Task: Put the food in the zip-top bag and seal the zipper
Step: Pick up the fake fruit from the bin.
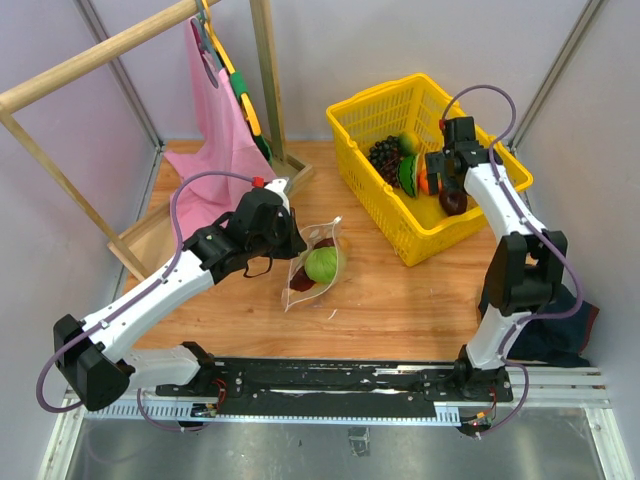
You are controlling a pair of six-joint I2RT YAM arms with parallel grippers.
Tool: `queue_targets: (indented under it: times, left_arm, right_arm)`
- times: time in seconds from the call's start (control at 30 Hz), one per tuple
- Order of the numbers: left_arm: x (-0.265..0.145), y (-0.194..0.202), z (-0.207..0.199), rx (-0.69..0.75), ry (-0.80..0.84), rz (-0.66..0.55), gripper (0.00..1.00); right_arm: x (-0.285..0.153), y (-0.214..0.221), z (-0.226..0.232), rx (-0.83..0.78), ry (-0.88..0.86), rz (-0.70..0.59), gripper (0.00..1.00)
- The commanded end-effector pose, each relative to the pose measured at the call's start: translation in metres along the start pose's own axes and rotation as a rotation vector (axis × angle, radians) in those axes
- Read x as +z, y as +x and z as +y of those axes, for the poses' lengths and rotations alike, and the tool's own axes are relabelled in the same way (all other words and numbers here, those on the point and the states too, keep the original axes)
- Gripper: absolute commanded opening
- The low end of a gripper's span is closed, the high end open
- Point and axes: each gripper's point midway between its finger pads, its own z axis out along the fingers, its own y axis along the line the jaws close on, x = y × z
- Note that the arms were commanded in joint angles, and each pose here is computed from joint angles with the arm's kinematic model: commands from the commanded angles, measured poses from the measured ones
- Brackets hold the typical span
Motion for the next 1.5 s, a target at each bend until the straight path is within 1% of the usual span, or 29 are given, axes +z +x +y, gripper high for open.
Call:
queue_targets:
  times: [0.0,0.13,0.2,0.23,0.37,0.57,0.73,0.9,1.0,1.07,1.2,1.23,1.47]
  left_arm:
    - [-0.001,-0.01,-0.005,-0.004,0.026,-0.03,0.0]
    - [0.0,-0.009,-0.004,-0.007,0.019,-0.031,0.0]
    - [0.001,-0.008,-0.004,-0.007,0.017,-0.026,0.0]
    - [0.001,-0.007,-0.003,-0.007,0.017,-0.023,0.0]
    - [0.002,-0.007,-0.003,-0.009,0.015,-0.02,0.0]
    - [0.001,-0.007,-0.003,-0.01,0.014,-0.023,0.0]
    - [0.002,-0.007,-0.003,-0.01,0.016,-0.023,0.0]
    - [0.002,-0.005,-0.002,-0.013,0.016,-0.019,0.0]
    - [0.0,-0.006,-0.002,-0.013,0.016,-0.024,0.0]
    - [-0.001,-0.007,-0.002,-0.012,0.016,-0.031,0.0]
    - [-0.002,-0.007,-0.002,-0.011,0.017,-0.037,0.0]
    - [-0.002,-0.008,-0.002,-0.01,0.019,-0.038,0.0]
    - [-0.005,-0.009,-0.001,-0.011,0.016,-0.053,0.0]
  right_arm:
    - [0.026,-0.006,-0.019,0.003,0.069,0.018,0.88]
    - [0.058,0.006,-0.018,-0.01,0.078,0.082,0.89]
    - [0.066,0.009,-0.02,-0.014,0.09,0.098,0.9]
    - [0.078,0.016,-0.017,-0.022,0.09,0.126,0.9]
    - [0.102,0.031,-0.011,-0.034,0.072,0.177,0.9]
    - [0.123,0.051,-0.005,-0.041,0.051,0.238,0.9]
    - [0.131,0.059,-0.004,-0.052,0.039,0.26,0.84]
    - [0.121,0.05,-0.002,-0.034,0.004,0.231,0.71]
    - [0.108,0.041,-0.004,-0.021,-0.003,0.204,0.63]
    - [0.098,0.035,-0.006,-0.011,-0.011,0.184,0.59]
    - [0.077,0.028,-0.007,0.006,-0.028,0.148,0.55]
    - [0.066,0.02,-0.01,0.015,-0.028,0.121,0.54]
    - [0.011,0.0,-0.012,0.052,-0.062,0.041,0.53]
